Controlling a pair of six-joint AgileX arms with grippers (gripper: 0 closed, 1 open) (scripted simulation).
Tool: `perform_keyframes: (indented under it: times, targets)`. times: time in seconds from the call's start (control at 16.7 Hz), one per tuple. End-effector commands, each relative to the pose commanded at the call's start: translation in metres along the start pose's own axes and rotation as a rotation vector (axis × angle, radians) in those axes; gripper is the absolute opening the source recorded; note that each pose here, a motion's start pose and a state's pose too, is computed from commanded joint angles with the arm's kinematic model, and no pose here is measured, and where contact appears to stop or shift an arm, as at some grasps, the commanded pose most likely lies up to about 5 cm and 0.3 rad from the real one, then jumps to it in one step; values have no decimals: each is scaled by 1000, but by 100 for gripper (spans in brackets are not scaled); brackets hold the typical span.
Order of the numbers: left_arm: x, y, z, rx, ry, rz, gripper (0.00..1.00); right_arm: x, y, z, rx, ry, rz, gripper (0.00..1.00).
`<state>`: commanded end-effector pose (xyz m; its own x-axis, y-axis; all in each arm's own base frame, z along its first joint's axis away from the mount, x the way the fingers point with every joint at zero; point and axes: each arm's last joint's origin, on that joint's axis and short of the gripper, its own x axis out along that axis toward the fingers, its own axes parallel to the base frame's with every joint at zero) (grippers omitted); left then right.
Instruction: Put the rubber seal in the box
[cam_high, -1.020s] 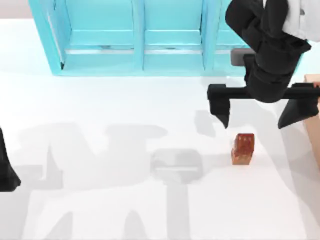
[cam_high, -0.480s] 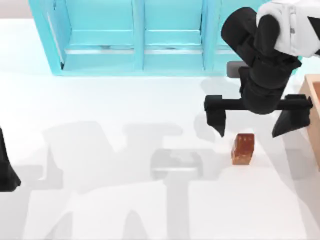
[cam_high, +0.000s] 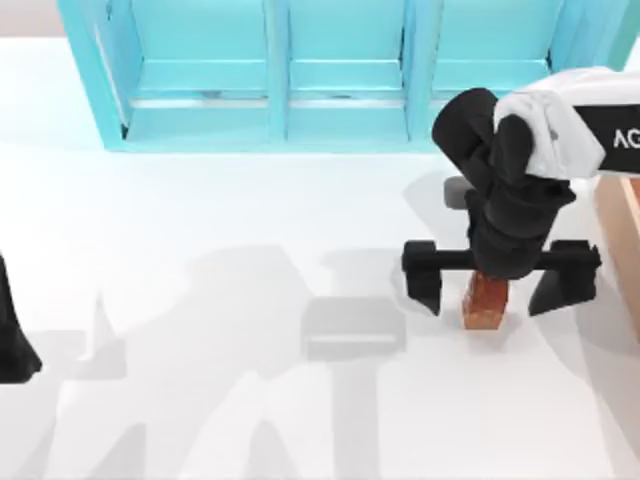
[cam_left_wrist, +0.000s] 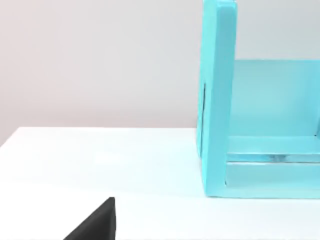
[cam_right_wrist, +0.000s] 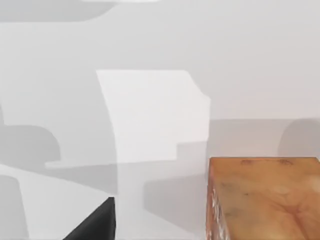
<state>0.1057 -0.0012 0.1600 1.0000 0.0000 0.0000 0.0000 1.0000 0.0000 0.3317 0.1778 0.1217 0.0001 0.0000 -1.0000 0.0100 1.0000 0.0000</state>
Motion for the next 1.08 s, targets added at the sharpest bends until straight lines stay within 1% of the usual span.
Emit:
perform_keyframes:
  times: [0.12, 0.9, 0.96, 1.08]
  targets:
    - [0, 0, 0, 0, 0, 0, 100, 0, 0, 0, 0, 0, 0, 100]
    - [0, 0, 0, 0, 0, 0, 100, 0, 0, 0, 0, 0, 0, 2]
    - [0, 0, 0, 0, 0, 0, 100, 0, 0, 0, 0, 0, 0, 0]
    - [0, 0, 0, 0, 0, 0, 100, 0, 0, 0, 0, 0, 0, 0]
